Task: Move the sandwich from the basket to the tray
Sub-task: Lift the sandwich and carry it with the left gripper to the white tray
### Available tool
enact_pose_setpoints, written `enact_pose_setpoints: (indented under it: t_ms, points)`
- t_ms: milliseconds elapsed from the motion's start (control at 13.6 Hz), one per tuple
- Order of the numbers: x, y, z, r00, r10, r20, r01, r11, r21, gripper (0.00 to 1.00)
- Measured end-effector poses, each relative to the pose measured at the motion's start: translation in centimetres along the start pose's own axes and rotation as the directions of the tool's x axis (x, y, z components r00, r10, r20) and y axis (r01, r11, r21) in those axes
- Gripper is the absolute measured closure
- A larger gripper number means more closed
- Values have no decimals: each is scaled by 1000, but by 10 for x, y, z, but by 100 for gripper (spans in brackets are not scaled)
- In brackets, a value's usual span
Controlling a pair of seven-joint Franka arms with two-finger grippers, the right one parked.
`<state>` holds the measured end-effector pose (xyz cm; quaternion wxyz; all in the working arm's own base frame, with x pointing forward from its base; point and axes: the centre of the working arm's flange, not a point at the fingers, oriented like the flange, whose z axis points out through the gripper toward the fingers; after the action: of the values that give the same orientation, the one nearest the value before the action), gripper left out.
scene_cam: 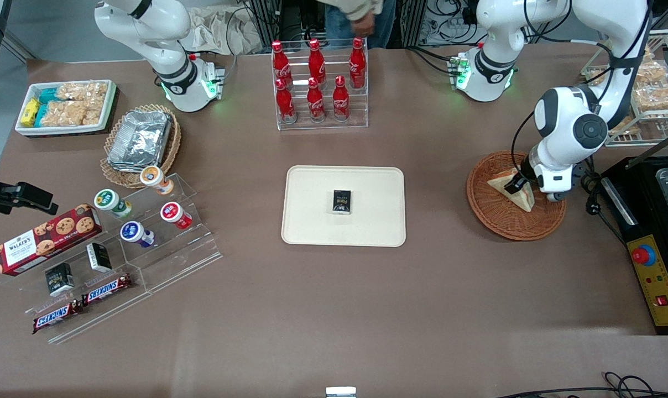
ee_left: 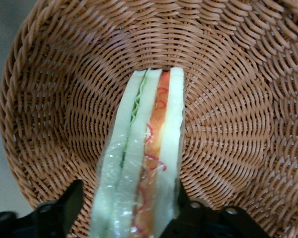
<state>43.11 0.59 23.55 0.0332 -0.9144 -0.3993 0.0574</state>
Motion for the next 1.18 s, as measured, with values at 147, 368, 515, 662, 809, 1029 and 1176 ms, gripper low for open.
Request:
enact_pose_setpoints:
  t_ms: [147,368,515,662,809,1029,1176]
  points:
    - [0,1,4,1000,-2,2,2,1000,-3,52]
    - [1,1,3,1000,-1,2,1,1000,-4,71]
    - [1,2,1,1000,11,18,-11,1000,15,76]
    - [3,5,-14,999,35,36,-37,998,42,76]
    - [6,9,-46,996,76,45,-78,996,52,76]
    - [-6,22,-112,982,174,69,-178,982,63,79]
    - [-24,41,-158,965,255,61,-258,964,63,79]
